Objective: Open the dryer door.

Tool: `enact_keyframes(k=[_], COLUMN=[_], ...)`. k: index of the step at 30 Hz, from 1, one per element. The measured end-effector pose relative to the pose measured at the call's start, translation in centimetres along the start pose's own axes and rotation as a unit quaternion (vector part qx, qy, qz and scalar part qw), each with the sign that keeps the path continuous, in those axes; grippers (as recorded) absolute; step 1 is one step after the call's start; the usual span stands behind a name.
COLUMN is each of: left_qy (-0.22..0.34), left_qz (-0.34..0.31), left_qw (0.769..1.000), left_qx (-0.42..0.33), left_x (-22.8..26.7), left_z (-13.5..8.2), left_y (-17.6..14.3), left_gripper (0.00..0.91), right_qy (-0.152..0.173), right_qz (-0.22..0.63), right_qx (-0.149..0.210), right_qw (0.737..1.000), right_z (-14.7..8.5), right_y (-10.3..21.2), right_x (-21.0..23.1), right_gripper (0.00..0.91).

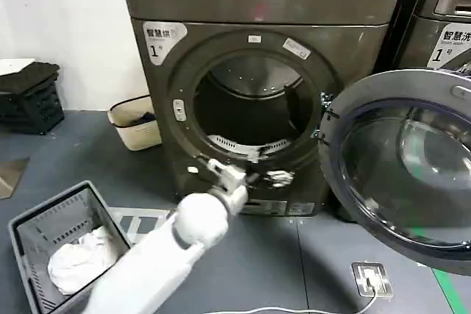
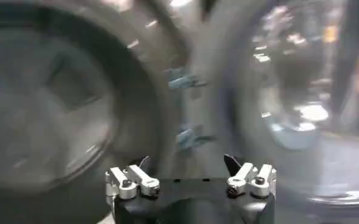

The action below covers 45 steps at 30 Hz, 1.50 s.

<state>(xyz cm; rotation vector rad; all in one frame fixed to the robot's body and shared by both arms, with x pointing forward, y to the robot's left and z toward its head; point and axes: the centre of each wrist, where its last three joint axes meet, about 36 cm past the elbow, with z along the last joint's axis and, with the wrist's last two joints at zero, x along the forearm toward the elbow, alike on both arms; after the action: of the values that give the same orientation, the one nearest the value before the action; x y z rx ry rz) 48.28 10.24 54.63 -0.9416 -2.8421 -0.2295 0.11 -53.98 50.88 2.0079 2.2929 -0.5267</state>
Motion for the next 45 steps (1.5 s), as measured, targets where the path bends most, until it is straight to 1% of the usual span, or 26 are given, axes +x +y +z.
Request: enact_keyframes(k=[2, 7, 10, 14, 19, 23, 28, 32, 38, 41, 45], left_qy=[0.02, 0.091, 0.103, 0.12, 0.146, 0.173, 0.206, 0.228, 0.252, 0.258, 0.259], left_qz=[-0.027, -0.09, -0.127, -0.155, -0.183, -0.207, -0.237, -0.236, -0.242, -0.244, -0.253], left_qw=[0.999, 0.991, 0.985, 0.976, 0.964, 0.95, 0.929, 0.915, 0.893, 0.883, 0.875], left_qx=[0.01, 0.039, 0.06, 0.097, 0.128, 0.159, 0.194, 0.236, 0.284, 0.307, 0.32], left_x=[0.9, 2.9, 3.8, 5.3, 6.9, 8.2, 9.8, 10.8, 11.3, 11.3, 11.3], left_z=[0.1, 0.0, -0.1, -0.2, -0.2, -0.3, -0.2, 0.0, 0.3, 0.3, 0.5], left_y=[1.7, 6.1, 8.6, 11.9, 15.3, 17.8, 20.6, 22.2, 24.4, 25.4, 26.5], left_gripper=[0.907, 0.907, 0.907, 0.907, 0.907, 0.907, 0.907, 0.907, 0.907, 0.907, 0.907], right_qy=[0.001, 0.014, 0.027, 0.038, 0.045, 0.046, 0.046, 0.043, 0.015, 0.019, 0.024], right_qz=[0.01, 0.03, 0.039, 0.046, 0.048, 0.052, 0.053, 0.05, 0.052, 0.051, 0.053], right_qx=[0.002, 0.002, -0.006, -0.009, -0.021, -0.026, -0.029, -0.039, -0.047, -0.052, -0.057], right_qw=[1.0, 0.999, 0.999, 0.998, 0.998, 0.997, 0.997, 0.997, 0.997, 0.997, 0.997], right_z=[0.6, 1.9, 2.6, 3.2, 3.4, 3.3, 3.5, 3.6, 4.5, 4.8, 5.1], right_y=[-0.4, -1.4, -2.2, -2.9, -3.1, -3.5, -3.9, -3.7, -3.4, -3.4, -3.6], right_x=[0.1, 0.1, 0.1, 0.1, 0.1, -0.1, -0.3, -0.3, 0.0, 0.2, 0.3], right_gripper=[0.907, 0.907, 0.907, 0.907, 0.907, 0.907, 0.907, 0.907, 0.907, 0.907, 0.907])
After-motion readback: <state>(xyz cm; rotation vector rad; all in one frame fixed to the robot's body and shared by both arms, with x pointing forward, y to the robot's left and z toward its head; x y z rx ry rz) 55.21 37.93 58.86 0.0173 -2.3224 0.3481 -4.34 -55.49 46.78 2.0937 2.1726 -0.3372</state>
